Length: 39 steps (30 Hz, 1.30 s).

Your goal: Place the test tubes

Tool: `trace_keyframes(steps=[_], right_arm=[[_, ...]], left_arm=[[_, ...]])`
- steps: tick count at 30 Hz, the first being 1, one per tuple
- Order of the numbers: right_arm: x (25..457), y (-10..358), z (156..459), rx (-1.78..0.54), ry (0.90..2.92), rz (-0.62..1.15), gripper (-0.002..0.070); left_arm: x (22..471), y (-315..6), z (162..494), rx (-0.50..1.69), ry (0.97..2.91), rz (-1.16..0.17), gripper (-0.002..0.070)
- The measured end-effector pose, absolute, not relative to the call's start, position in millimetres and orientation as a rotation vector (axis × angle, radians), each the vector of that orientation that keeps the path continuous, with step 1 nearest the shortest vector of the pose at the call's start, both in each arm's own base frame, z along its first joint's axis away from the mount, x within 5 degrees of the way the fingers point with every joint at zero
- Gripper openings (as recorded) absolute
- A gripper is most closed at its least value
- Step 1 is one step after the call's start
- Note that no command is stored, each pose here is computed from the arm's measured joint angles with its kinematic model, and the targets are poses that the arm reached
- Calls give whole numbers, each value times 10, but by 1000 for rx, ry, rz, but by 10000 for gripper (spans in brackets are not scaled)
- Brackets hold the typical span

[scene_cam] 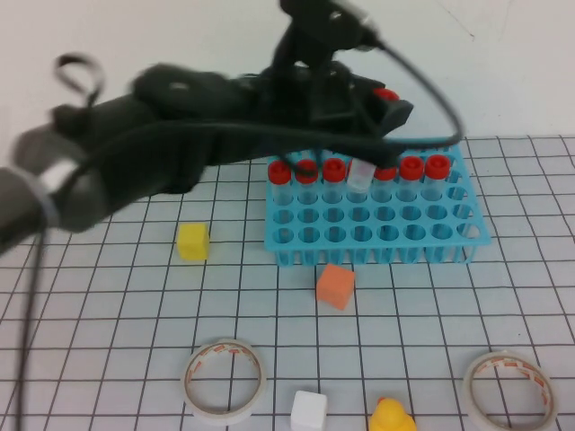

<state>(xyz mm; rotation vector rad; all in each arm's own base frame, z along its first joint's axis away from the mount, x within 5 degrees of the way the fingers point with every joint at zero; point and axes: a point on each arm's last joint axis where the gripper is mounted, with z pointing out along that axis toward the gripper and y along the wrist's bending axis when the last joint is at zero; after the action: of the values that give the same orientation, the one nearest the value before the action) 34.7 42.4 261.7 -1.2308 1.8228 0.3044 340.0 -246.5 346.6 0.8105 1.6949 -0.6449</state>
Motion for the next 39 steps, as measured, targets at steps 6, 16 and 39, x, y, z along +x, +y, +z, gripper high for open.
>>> trace_keyframes(steps=[6,16,39], right_arm=[[347,424,2617,-1231,1823,304,-1],[347,424,2617,-1231,1823,304,-1],[347,424,2617,-1231,1823,304,-1]], left_arm=[[3448,-2869,3386,578,1776,-616,260],[3529,-3267,3076,399,1589,-662,260],[3921,-3647,2556,543,1348,-809,260]])
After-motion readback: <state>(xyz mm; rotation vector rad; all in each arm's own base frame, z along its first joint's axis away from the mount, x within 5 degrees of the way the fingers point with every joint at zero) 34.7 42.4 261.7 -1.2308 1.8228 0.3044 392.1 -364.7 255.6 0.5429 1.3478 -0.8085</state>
